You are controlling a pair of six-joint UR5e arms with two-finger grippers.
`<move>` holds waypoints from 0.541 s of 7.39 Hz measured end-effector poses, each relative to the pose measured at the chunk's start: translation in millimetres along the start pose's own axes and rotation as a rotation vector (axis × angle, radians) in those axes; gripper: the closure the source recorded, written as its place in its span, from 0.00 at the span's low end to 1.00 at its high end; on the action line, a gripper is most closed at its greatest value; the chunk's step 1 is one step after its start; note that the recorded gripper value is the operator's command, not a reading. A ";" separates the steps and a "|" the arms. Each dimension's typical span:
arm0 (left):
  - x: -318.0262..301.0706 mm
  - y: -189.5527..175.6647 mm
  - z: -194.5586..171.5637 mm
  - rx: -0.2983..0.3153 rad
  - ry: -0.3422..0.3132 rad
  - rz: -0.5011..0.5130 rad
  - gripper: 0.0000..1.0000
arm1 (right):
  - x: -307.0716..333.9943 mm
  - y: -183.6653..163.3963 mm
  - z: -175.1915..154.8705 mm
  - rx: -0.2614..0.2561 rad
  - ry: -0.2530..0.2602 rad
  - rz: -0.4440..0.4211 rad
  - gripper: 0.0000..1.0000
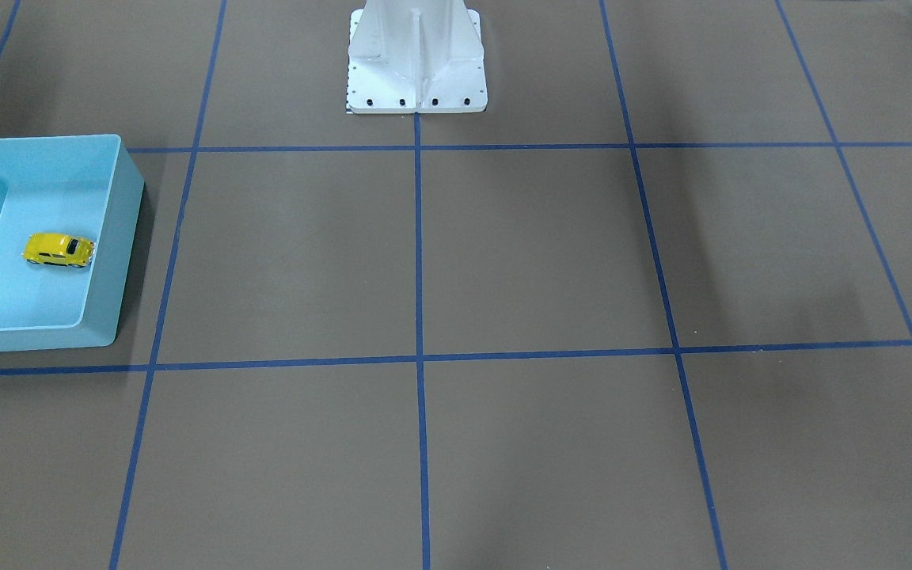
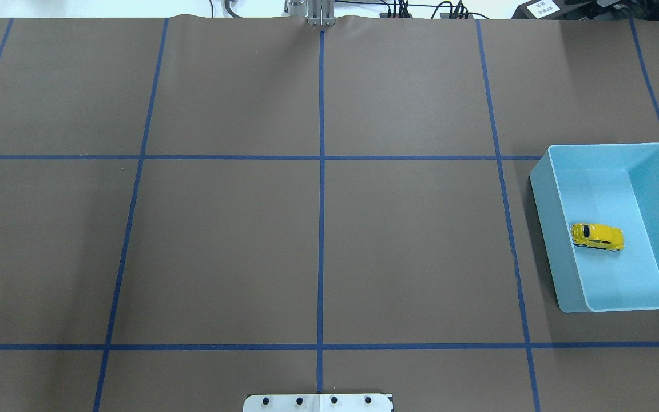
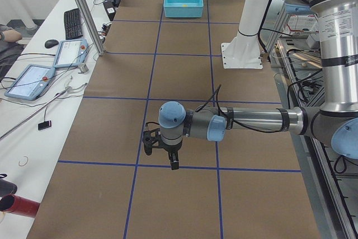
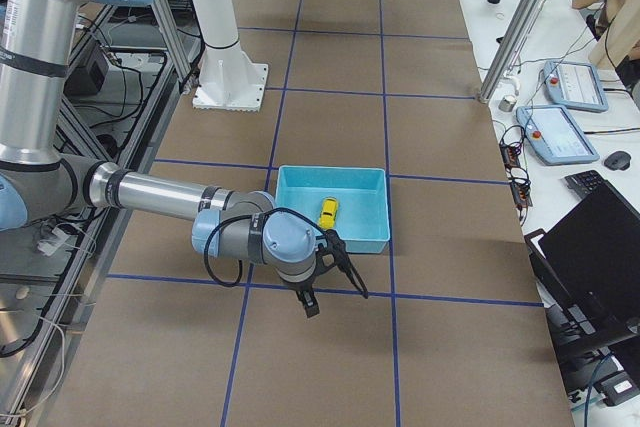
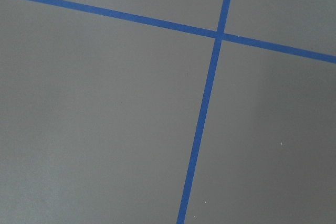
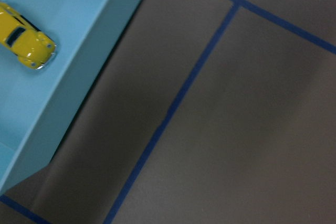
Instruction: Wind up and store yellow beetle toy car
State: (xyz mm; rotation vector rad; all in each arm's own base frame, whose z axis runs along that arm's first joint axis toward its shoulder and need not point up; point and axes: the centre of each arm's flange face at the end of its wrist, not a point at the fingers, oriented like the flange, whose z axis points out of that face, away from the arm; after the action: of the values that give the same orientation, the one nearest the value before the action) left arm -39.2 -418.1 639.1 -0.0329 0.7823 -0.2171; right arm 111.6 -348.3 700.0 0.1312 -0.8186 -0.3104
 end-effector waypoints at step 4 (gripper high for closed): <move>17.5 -11.1 2.2 0.001 -0.002 0.053 0.00 | 55.7 15.7 -20.2 -0.055 0.004 0.451 0.00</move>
State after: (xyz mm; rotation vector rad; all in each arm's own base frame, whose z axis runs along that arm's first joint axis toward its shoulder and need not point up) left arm -27.7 -432.6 629.8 -0.0110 0.7802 -0.1672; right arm 165.6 -351.4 728.8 -0.1053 -0.8111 0.0920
